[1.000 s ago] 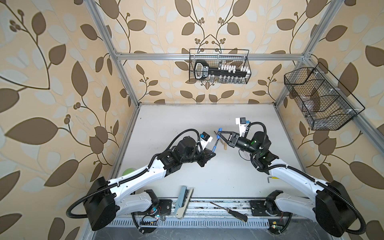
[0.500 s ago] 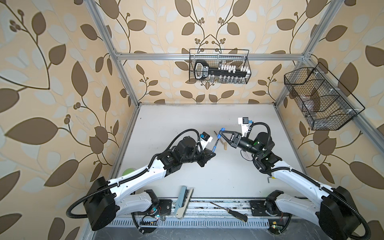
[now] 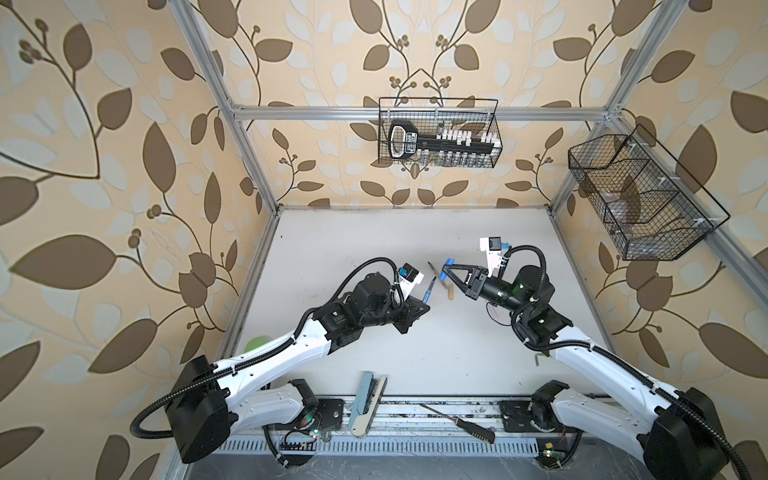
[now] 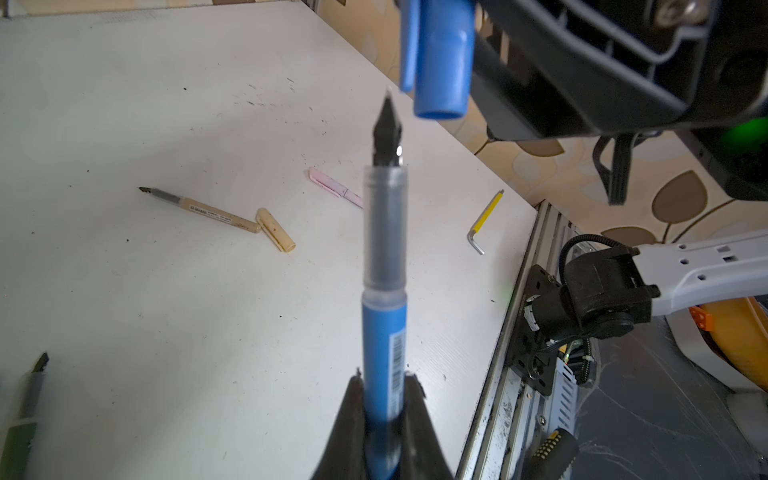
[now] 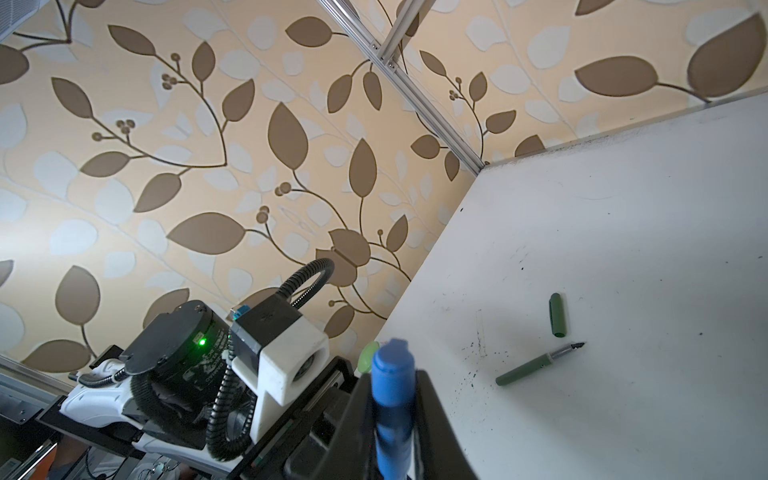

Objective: Insert the pens into the pen caps

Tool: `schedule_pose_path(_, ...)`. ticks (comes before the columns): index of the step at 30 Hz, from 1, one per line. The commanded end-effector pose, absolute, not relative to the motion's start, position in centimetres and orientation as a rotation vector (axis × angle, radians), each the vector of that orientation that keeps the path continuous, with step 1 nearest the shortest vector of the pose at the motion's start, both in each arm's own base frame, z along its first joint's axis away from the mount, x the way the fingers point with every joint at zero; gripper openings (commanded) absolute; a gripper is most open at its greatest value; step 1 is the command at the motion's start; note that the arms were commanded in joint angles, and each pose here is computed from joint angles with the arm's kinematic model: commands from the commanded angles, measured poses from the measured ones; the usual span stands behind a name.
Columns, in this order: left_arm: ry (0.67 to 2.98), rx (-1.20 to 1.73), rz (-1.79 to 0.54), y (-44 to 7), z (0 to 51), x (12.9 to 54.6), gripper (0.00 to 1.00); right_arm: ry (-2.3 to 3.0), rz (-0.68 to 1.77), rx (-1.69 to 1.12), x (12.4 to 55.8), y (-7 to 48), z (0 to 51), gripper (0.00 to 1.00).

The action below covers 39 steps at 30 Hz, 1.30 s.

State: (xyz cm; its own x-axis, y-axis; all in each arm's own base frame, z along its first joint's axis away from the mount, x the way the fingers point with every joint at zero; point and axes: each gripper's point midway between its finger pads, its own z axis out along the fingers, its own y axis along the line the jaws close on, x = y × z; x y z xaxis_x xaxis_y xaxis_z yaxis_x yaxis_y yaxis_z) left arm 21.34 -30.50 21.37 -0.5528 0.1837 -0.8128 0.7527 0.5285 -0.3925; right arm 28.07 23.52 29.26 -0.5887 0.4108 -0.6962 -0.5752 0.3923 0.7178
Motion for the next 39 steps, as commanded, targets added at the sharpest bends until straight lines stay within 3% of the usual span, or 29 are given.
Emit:
schedule_pose_path(1,1.995,0.771,-1.012,-30.9,22.5,21.1,0.07,1.703,1.352,-0.158,28.1,23.6,30.3,0.18)
schedule_pose_path(30,2.01,0.774,-1.009,-30.9,22.1,21.1,0.07,1.645,1.367,-0.215,28.2,24.5,32.6,0.18)
schedule_pose_path(39,1.986,0.766,-1.003,-30.7,22.7,21.1,0.07,1.708,1.349,-0.231,28.0,25.1,30.9,0.18)
